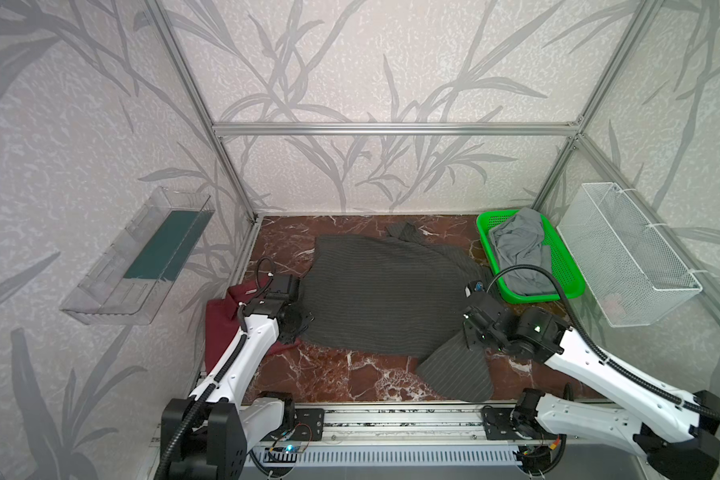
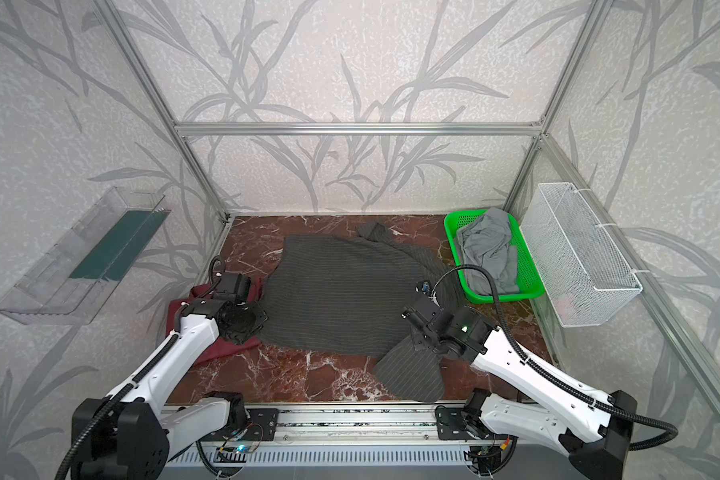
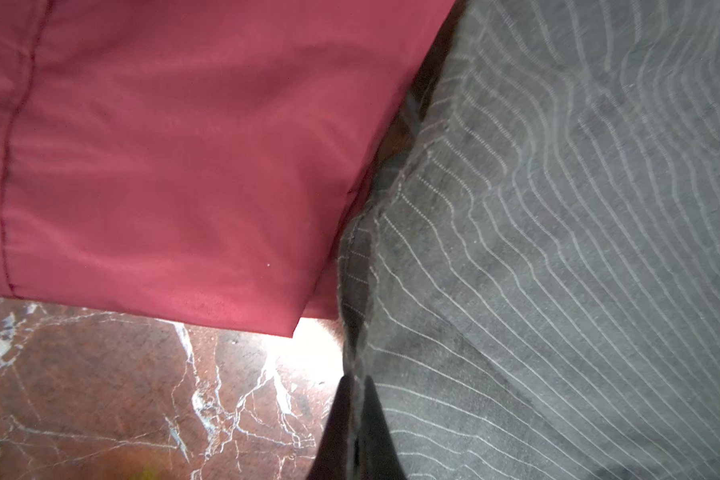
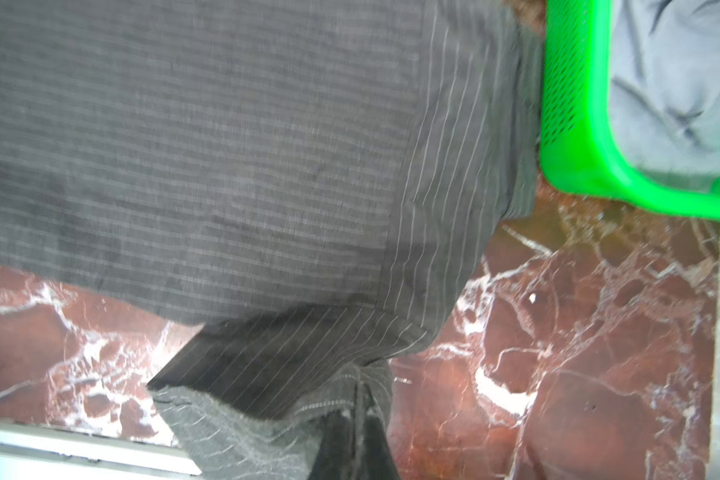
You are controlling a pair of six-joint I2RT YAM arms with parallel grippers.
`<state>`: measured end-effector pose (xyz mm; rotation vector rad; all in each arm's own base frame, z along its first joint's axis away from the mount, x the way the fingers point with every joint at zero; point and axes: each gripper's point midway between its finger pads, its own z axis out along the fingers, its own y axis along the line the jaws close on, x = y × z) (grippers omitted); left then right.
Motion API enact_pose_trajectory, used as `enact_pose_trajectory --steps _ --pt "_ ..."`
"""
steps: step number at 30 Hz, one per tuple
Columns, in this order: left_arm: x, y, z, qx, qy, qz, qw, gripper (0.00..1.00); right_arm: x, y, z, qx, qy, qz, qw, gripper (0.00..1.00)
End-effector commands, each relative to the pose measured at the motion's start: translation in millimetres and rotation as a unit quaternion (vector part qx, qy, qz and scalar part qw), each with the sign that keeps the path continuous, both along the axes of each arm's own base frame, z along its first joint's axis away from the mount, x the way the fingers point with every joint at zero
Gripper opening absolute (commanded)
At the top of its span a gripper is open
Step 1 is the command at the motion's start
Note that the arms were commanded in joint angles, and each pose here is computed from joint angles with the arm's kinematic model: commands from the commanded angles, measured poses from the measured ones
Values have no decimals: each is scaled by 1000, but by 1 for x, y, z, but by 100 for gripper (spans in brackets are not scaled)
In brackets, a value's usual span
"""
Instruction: Fold and stack the long sleeve shirts
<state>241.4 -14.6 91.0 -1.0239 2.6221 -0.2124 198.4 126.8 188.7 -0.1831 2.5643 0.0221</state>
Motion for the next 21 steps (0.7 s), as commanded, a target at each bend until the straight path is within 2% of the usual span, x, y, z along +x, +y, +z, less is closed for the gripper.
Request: enact_pose_trajectory --steps 1,7,17,21 --pt "4 2 10 -4 6 8 1000 0 21 2 27 14 -37 12 999 0" --pt "14 2 15 -11 10 16 1000 0 49 9 69 34 -82 11 996 0" --pt "30 4 24 -19 12 28 999 0 98 6 102 95 -111 -24 989 0" --pt "38 7 27 -14 12 29 999 0 117 8 107 100 -118 -32 987 0"
